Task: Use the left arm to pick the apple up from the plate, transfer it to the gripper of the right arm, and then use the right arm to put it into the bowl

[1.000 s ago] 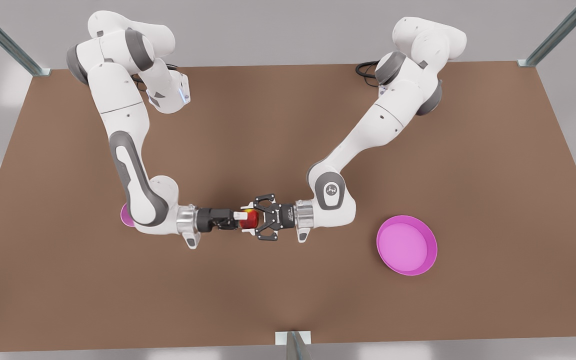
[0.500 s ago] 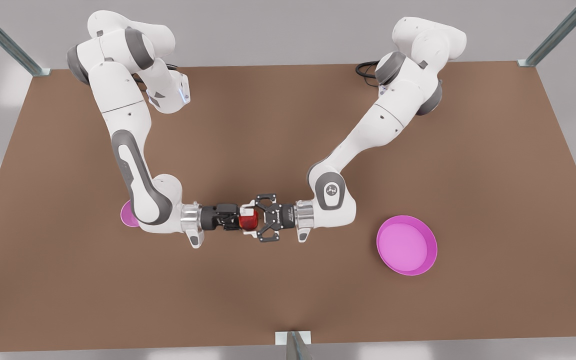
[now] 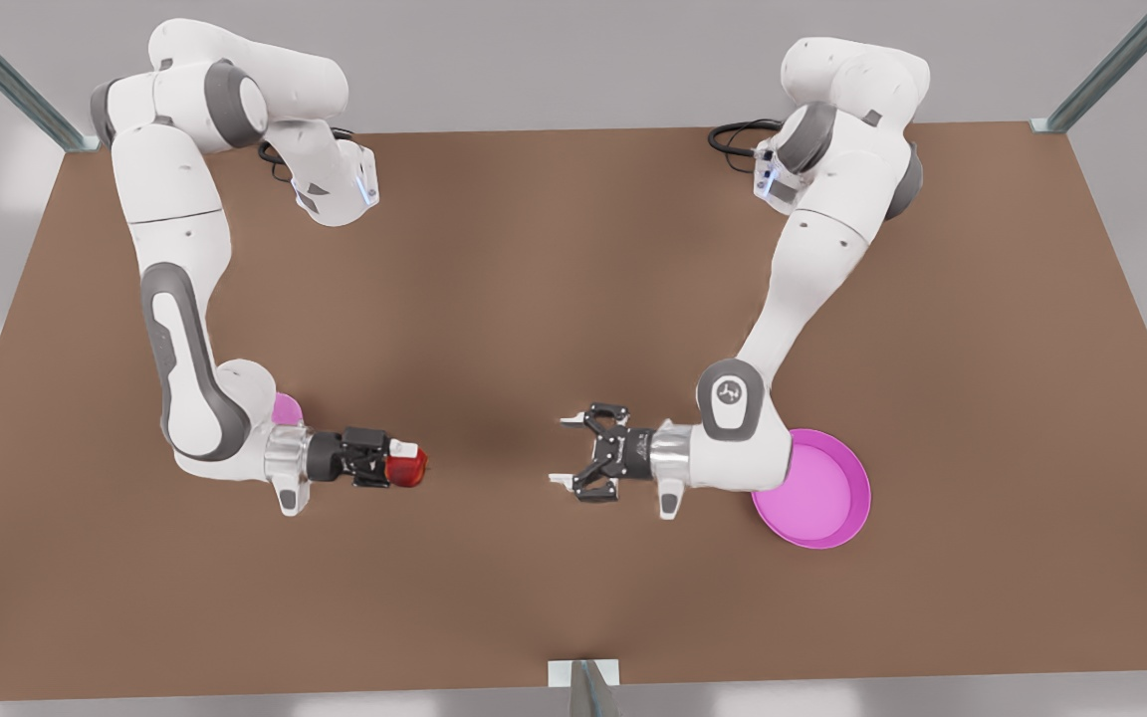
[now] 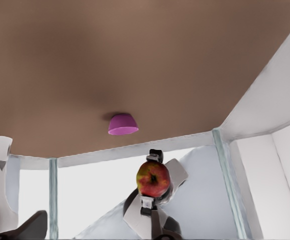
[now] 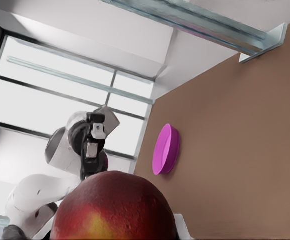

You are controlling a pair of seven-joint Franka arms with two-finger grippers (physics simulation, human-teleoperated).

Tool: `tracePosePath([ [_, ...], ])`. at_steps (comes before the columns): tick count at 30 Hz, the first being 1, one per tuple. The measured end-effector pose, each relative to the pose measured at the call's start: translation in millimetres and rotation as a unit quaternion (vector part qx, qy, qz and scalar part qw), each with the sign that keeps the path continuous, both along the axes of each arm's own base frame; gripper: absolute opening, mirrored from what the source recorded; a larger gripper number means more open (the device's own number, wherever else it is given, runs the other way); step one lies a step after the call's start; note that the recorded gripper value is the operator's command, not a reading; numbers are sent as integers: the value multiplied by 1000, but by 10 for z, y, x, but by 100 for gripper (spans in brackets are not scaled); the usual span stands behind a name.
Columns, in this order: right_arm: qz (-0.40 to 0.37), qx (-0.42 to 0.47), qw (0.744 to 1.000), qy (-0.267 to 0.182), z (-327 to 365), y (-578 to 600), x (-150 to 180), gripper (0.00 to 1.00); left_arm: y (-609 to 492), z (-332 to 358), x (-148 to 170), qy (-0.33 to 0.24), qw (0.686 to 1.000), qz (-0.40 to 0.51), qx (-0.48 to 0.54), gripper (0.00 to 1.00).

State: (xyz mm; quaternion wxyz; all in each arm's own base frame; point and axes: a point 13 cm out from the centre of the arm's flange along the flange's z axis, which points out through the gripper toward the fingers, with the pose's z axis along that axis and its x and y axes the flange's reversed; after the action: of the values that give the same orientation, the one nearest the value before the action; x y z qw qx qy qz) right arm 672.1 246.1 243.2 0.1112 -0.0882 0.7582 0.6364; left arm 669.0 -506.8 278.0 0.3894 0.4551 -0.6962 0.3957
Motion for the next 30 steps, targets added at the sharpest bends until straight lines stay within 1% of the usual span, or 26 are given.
tracePosePath([
  [1, 1, -15, 1000, -6, 1, -207, 17, 76, 462, 20, 37, -60, 994, -47, 76, 100],
  [2, 1, -30, 999, -11, -3, -421, 28, 76, 979, 90, 73, -116, 976, -94, 158, 100],
  [4, 7, -64, 998, -19, -22, -800, 10, 76, 2278, 540, 293, -192, 929, -134, 285, 100],
  [5, 13, -81, 996, -20, -48, -949, -22, 76, 2817, 870, 303, -221, 903, -152, 336, 100],
  [6, 20, -97, 995, -20, -77, -1098, -60, 76, 3218, 1212, 213, -243, 874, -174, 382, 100],
  [7, 28, -112, 993, -21, -87, -1227, -101, 76, 3554, 1475, -13, -249, 846, -200, 427, 100],
  [8, 35, -127, 991, -21, -101, -1359, -147, 76, 3839, 1654, -353, -246, 823, -220, 462, 100],
  [9, 45, -142, 989, -20, -120, -1479, -200, 76, 4095, 1791, -649, -246, 811, -231, 478, 100],
  [10, 55, -157, 986, -19, -134, -1603, -257, 76, 4313, 1922, -807, -254, 803, -237, 484, 100],
  [11, 65, -172, 983, -19, -144, -1710, -312, 76, 4482, 2011, -856, -263, 797, -243, 486, 100],
  [13, 83, -203, 976, -15, -188, -1936, -413, 76, 4669, 2113, -695, -280, 786, -262, 485, 100],
  [15, 101, -233, 967, -13, -234, -2132, -496, 76, 4636, 2011, -554, -292, 774, -301, 474, 100],
  [17, 118, -259, 959, -9, -292, -2277, -576, 76, 4562, 1841, -488, -297, 765, -340, 459, 100],
  [20, 150, -298, 943, -8, -327, -2411, -700, 76, 4558, 1747, -484, -307, 752, -381, 441, 100],
  [24, 190, -325, 927, 9, -543, -2505, -970, 76, 4571, 1621, -478, -317, 738, -423, 419, 100],
  [27, 206, -332, 920, 25, -732, -2576, -1157, 76, 4619, 1571, -475, -324, 730, -445, 406, 100],
  [30, 206, -341, 917, 30, -858, -2686, -1211, 76, 4652, 1563, -478, -333, 721, -462, 395, 100],
])
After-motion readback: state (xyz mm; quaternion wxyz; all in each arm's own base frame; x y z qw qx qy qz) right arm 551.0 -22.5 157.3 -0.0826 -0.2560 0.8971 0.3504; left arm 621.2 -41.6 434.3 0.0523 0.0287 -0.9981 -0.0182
